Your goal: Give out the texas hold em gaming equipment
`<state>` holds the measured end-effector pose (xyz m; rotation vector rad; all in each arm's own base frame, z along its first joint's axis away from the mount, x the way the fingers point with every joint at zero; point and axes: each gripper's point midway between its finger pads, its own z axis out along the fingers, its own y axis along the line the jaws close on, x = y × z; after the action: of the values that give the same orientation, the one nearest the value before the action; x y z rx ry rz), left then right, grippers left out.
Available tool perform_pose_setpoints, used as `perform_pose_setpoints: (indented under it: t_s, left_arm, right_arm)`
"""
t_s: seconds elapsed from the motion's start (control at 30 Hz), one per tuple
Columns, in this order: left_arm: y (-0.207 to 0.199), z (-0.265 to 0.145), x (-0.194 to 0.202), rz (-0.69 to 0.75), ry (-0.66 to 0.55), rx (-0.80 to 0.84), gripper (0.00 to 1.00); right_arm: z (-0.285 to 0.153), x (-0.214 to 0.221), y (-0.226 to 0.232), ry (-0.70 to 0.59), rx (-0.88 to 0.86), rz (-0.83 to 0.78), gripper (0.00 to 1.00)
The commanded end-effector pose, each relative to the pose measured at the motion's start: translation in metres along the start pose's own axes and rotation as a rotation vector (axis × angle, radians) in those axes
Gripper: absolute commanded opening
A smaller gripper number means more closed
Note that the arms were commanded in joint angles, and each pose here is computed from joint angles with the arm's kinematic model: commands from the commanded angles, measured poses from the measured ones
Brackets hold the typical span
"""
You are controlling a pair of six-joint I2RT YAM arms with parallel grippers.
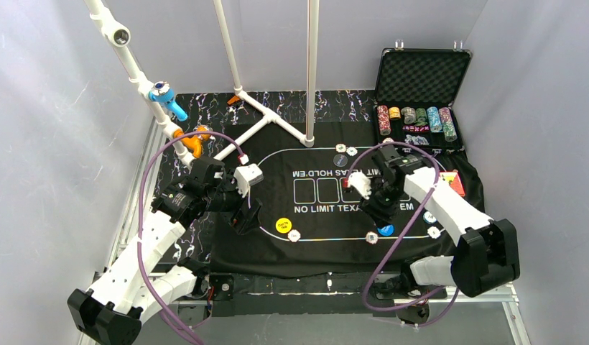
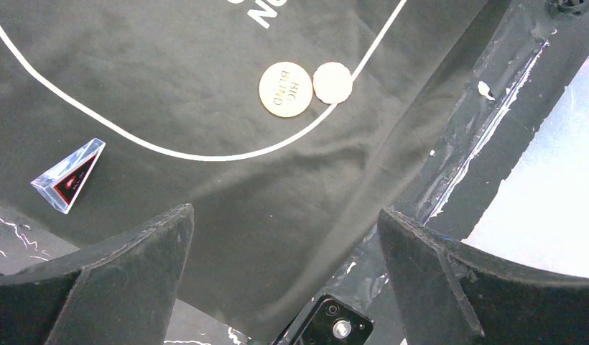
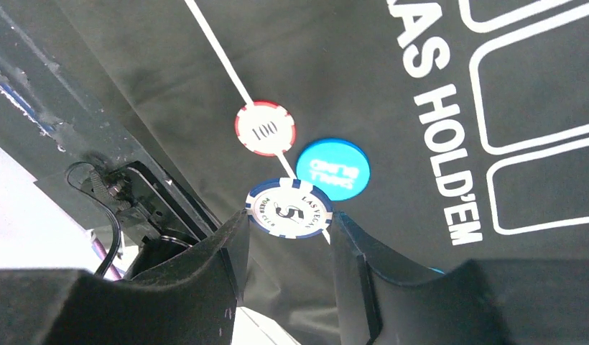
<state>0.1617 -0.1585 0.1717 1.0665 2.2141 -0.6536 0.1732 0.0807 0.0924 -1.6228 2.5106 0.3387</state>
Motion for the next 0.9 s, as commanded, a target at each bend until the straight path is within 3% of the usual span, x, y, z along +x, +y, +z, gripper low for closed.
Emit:
perform_pose_setpoints:
  t_s: [0.0, 0.3, 0.87]
  left_arm:
    - [-0.001, -0.001, 0.001, -0.011, 0.001, 0.006, 0.99]
    - [-0.001, -0.003, 0.003, -0.012, 0.0, -0.003, 0.99]
    - [-0.001, -0.003, 0.004, -0.002, 0.0, -0.007, 0.99]
  right_arm:
    - [0.014, -0.014, 0.006, 0.031, 0.004, -0.073, 0.34]
    - [0.053, -0.024, 0.03, 0.138, -0.02, -0.258, 0.35]
    - [0.078, -0.017, 0.055, 0.265, -0.058, -0.391, 0.41]
